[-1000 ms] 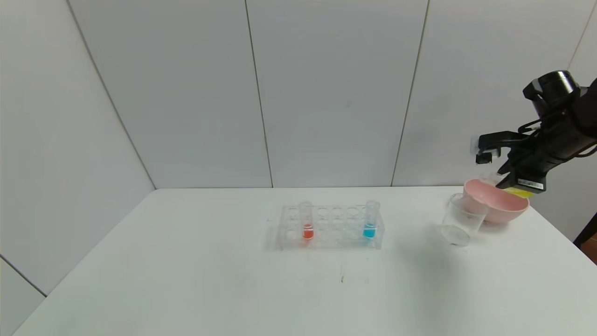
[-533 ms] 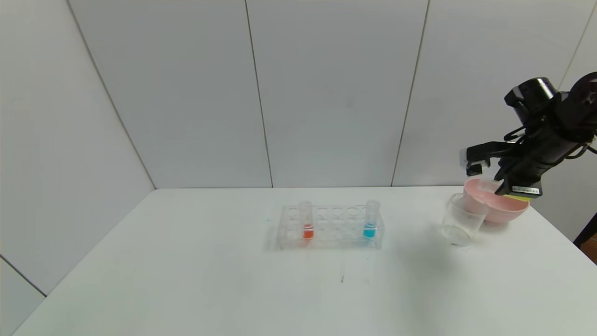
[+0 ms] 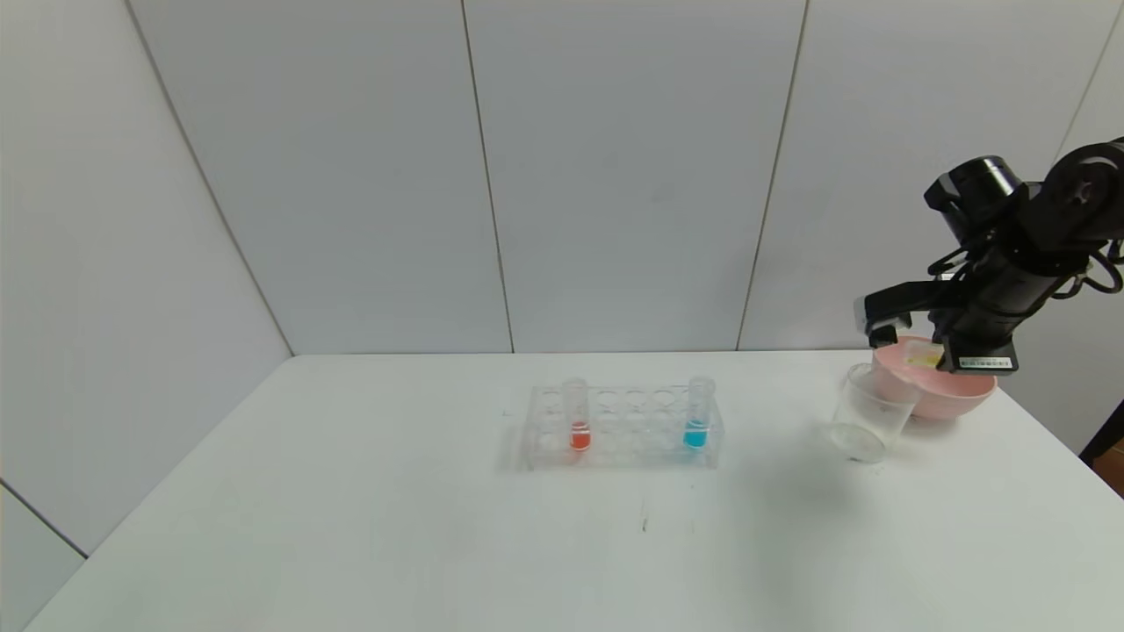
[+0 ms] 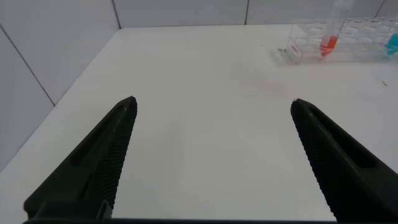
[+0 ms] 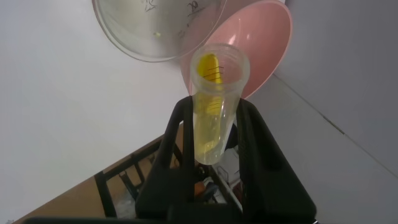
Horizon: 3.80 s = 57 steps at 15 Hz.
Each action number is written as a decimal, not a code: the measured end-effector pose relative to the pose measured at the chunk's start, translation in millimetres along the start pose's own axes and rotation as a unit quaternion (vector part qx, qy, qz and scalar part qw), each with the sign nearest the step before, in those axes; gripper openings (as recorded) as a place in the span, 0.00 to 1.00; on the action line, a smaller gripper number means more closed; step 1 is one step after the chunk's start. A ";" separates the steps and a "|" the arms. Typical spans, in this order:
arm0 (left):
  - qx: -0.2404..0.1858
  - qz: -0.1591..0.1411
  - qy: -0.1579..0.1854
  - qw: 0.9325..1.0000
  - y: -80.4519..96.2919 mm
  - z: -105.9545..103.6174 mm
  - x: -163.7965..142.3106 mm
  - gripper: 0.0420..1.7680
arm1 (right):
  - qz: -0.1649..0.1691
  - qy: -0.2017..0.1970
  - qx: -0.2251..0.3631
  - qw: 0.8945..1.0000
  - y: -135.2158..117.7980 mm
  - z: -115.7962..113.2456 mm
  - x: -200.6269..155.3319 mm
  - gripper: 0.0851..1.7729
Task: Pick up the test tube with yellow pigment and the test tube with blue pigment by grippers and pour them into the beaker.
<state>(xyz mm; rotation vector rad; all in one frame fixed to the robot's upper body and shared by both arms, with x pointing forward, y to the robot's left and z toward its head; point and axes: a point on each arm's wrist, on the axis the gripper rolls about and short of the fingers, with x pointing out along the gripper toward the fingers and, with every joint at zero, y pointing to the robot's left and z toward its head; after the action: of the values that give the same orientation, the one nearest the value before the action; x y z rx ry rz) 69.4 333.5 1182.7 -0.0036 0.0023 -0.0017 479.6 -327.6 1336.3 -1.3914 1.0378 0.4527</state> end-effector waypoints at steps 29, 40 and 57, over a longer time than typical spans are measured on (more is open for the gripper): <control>0.000 0.000 0.000 1.000 0.0 0.0 0.0 1.00 | -0.042 -0.265 0.173 0.948 -35.3 -36.2 21.4 0.23; 0.000 0.000 0.000 1.000 0.0 0.0 0.0 1.00 | -0.031 -0.357 0.463 0.811 -48.9 -106.1 107.3 0.23; 0.000 0.000 0.000 1.000 0.0 0.0 0.0 1.00 | -0.033 -0.386 0.497 0.777 -37.7 -106.6 135.0 0.72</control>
<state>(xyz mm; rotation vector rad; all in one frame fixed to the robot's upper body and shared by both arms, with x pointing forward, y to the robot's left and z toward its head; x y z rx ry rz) 69.4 333.5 1182.7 -0.0038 0.0023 -0.0017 544.2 -475.0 1265.0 -0.2012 0.3808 0.2857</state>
